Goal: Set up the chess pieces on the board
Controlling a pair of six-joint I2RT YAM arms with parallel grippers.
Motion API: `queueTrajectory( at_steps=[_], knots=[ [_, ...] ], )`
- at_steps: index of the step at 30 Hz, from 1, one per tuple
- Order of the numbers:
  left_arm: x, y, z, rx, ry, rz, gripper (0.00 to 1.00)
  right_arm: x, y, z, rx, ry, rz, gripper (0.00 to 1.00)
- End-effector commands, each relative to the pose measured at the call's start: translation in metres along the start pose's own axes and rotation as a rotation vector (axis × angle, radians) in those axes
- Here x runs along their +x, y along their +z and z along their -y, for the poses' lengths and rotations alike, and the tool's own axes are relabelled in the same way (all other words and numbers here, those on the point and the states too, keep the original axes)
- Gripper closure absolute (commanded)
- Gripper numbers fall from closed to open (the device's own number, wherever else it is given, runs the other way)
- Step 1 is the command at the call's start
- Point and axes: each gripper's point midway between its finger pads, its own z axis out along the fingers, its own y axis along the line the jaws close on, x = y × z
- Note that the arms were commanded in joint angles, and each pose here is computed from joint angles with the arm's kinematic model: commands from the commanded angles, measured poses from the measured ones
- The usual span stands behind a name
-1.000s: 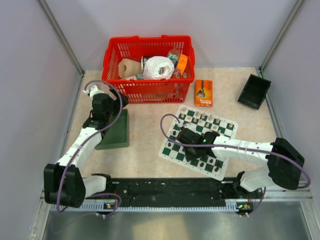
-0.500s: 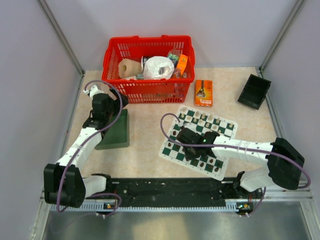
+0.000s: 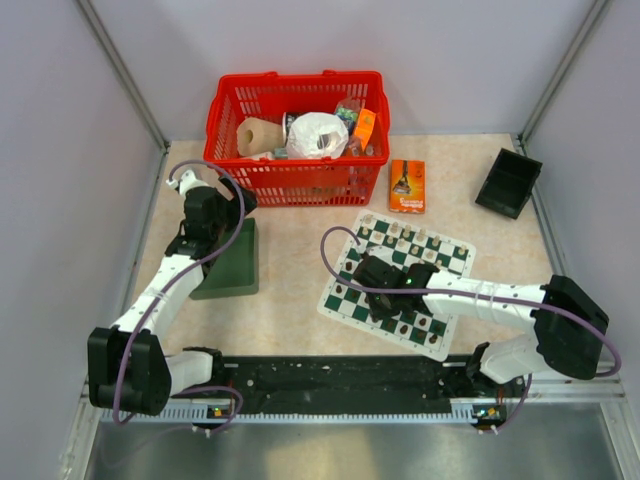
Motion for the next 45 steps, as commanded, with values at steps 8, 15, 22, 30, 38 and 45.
queueTrajectory(
  at_steps=[8,15,22,30,38,45],
  knots=[
    [-0.009,0.003,0.006,0.028,-0.005,0.035,0.01,-0.005,0.001,-0.008,-0.015,-0.014,0.022,0.86],
    [-0.009,0.003,0.005,0.026,-0.005,0.035,0.01,-0.007,-0.002,-0.007,-0.021,-0.005,0.036,0.82],
    [-0.008,0.002,0.004,0.024,-0.003,0.035,0.01,-0.007,-0.003,-0.008,-0.024,-0.009,0.036,0.77],
    [-0.008,0.002,0.004,0.024,-0.005,0.035,0.01,-0.008,-0.005,-0.010,-0.044,-0.005,0.043,0.73],
    [-0.008,0.002,0.004,0.024,-0.003,0.035,0.01,-0.015,-0.014,-0.016,-0.078,0.007,0.070,0.61],
    [-0.009,0.000,0.004,0.021,-0.004,0.039,0.01,-0.039,-0.041,-0.012,-0.065,0.009,0.155,0.52]
  ],
)
